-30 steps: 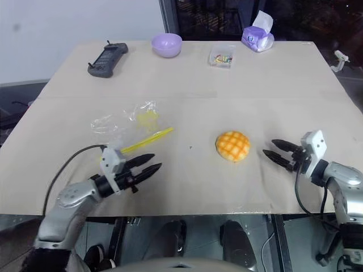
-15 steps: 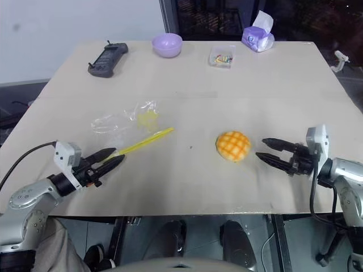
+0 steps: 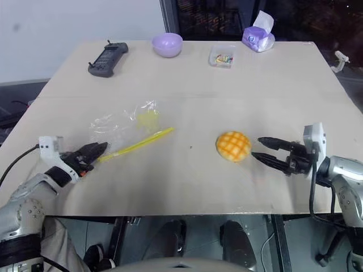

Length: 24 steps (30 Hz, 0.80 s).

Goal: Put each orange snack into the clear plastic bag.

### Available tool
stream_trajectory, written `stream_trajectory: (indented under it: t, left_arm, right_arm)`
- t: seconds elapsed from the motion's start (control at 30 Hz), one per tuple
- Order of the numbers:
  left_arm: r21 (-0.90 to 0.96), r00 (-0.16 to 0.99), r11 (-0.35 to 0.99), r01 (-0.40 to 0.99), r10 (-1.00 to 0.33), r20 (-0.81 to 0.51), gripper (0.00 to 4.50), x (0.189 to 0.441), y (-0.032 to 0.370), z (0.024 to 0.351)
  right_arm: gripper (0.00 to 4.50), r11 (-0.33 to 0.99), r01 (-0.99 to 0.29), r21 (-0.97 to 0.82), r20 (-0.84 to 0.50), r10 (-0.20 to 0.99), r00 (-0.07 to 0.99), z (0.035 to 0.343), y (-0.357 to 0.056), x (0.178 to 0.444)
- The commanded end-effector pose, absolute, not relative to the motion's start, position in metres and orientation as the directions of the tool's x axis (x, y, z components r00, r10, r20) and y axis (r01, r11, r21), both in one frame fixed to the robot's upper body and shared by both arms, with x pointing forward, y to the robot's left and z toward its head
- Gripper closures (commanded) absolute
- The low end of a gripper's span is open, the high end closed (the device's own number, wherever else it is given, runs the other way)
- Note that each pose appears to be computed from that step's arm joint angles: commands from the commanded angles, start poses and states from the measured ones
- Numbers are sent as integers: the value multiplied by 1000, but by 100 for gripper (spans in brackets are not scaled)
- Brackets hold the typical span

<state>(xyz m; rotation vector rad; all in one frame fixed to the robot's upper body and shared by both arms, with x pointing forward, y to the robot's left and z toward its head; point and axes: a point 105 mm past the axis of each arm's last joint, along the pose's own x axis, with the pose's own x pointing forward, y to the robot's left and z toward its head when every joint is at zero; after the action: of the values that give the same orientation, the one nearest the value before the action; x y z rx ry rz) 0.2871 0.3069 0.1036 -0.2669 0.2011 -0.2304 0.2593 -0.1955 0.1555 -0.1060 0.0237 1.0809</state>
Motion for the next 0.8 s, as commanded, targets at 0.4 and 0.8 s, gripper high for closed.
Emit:
stream_trajectory:
  t: [0.4, 0.8]
  left_arm:
    - [-312, 882, 950, 30, -172, -439, 229, 275, 314, 55]
    - [-428, 838, 901, 76, -290, -462, 229, 304, 259, 41]
  right_arm:
    - [205, 474, -874, -105, -79, 872, 482, 162, -199, 257]
    - [205, 476, -873, -106, -77, 871, 485, 161, -196, 257]
